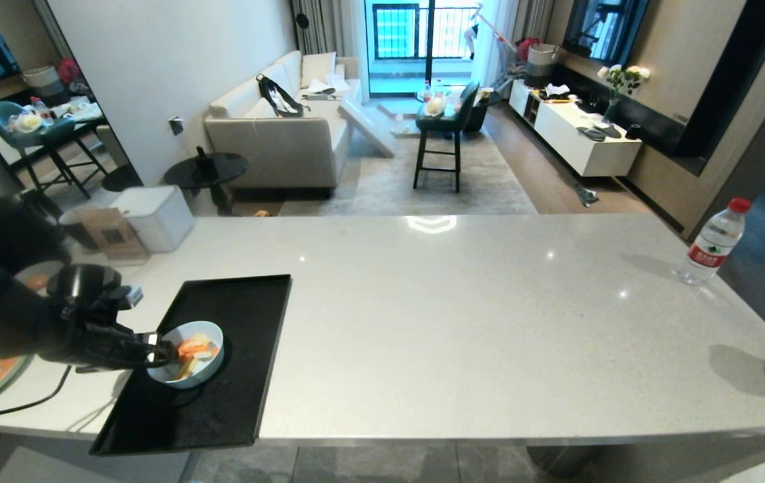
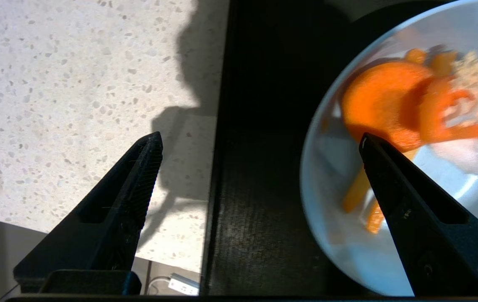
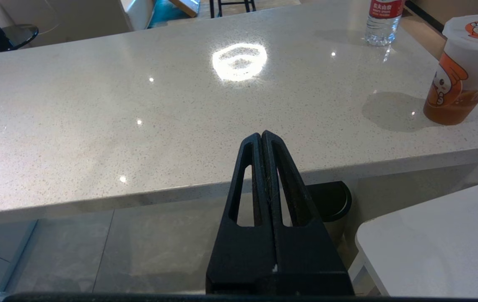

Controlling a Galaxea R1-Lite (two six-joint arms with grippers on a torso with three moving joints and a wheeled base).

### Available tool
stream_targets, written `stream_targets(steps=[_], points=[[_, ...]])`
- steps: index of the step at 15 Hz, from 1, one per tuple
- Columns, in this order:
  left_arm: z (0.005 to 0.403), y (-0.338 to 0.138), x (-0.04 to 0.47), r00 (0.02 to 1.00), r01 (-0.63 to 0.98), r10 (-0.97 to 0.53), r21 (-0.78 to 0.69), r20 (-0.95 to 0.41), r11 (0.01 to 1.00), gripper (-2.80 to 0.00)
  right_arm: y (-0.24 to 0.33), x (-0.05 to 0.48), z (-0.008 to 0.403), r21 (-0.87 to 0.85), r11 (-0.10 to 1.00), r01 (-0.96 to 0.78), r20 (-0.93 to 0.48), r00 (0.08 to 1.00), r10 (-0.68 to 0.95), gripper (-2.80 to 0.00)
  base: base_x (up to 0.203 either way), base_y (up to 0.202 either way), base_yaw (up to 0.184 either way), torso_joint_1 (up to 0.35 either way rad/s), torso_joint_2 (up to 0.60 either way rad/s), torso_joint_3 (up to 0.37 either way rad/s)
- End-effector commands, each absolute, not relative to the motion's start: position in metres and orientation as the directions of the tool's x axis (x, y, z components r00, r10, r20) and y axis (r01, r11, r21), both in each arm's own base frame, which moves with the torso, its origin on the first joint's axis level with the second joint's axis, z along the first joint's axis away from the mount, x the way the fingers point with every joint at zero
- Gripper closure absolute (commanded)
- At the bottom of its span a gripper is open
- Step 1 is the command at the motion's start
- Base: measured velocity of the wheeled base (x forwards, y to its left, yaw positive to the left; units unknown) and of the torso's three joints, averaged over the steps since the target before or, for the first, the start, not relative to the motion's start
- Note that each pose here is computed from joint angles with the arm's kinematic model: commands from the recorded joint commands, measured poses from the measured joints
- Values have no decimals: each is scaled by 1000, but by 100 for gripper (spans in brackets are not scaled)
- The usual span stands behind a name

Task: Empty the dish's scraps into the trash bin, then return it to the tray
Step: Pick up the bowl with leftover food

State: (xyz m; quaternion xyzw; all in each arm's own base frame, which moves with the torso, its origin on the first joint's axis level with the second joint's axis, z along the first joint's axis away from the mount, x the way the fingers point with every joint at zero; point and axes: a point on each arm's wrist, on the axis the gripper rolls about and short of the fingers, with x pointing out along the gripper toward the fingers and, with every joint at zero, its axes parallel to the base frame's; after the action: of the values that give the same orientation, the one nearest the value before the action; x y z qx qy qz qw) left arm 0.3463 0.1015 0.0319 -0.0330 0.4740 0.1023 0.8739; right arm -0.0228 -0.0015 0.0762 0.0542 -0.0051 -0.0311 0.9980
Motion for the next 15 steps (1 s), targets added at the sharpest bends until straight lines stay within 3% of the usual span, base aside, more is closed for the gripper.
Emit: stream_targets(steps=[1,12,13,14,15], points=[[27,110,347,532,-218,159,47,-832,975,-280,-2,-23,76,109,992,63,8,998,-64,0,0,0,0,0,0,0],[23,111,348,544,-212,166,56,-822,976,-280,-1,-23,76,109,992,62,8,998,-63,0,0,0,0,0,0,0],[23,110,346,543,-211,166,57,-823,976,-94,-1,-23,76,109,992,62,8,998,-63,0,0,0,0,0,0,0],[23,109,344,539,-209,163,56,-826,976,0,-1,-23,76,109,992,62,8,998,-63,0,0,0,0,0,0,0],[21,108,342,532,-207,160,55,-831,977,0,-1,-23,76,109,992,62,8,998,-63,0,0,0,0,0,0,0]])
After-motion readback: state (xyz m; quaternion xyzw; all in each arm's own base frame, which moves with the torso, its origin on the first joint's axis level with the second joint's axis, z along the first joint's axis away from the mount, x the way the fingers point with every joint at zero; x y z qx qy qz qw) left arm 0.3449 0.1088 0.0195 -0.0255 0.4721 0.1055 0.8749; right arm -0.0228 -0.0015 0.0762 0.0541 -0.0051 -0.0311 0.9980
